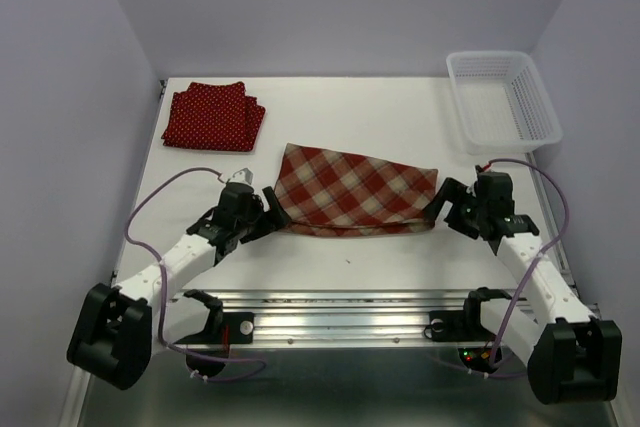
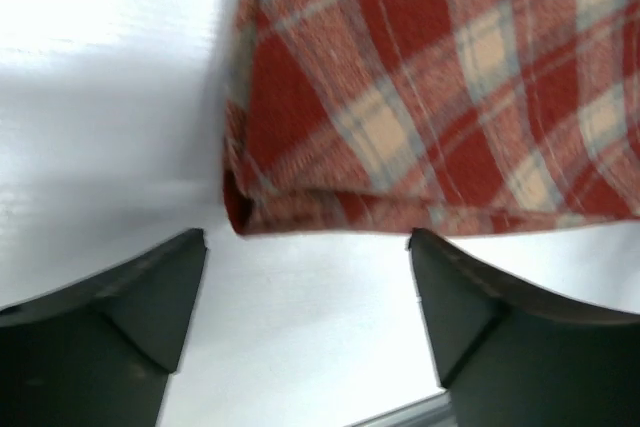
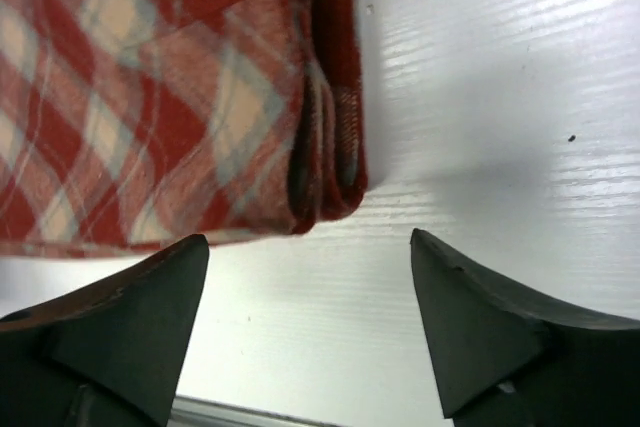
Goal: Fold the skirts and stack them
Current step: Fold the skirt
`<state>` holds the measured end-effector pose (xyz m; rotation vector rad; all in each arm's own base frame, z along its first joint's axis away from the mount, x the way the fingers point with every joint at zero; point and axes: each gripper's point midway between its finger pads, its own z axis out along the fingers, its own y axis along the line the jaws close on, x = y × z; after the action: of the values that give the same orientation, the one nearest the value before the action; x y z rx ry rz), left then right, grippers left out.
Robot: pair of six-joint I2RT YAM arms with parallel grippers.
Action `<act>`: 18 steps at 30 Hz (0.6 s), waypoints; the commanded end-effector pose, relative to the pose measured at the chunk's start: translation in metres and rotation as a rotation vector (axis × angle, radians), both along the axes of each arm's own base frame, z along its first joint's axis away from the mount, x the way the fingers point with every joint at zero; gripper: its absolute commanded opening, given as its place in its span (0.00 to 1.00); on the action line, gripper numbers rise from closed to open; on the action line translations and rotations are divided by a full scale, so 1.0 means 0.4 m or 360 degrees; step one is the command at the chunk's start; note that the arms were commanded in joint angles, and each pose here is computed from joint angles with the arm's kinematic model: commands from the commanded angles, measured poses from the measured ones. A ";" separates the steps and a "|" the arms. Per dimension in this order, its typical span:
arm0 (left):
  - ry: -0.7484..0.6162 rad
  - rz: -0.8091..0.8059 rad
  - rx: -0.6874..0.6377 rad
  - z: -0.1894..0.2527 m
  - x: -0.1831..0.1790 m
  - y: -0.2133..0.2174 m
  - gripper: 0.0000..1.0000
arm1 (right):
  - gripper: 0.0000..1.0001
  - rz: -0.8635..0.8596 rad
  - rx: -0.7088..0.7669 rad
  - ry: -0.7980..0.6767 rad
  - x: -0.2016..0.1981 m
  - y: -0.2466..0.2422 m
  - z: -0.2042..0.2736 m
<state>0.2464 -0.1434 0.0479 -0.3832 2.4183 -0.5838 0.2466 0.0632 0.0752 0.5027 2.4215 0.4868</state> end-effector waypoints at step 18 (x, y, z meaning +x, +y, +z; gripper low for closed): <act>-0.0203 -0.0260 -0.0188 0.211 0.103 -0.186 0.99 | 1.00 0.0496 0.0577 -0.0363 0.089 0.213 0.196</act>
<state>0.2899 -0.1984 0.1429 -0.2710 2.2745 -0.7398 0.2744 0.1332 0.1565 0.2443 2.2295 0.9865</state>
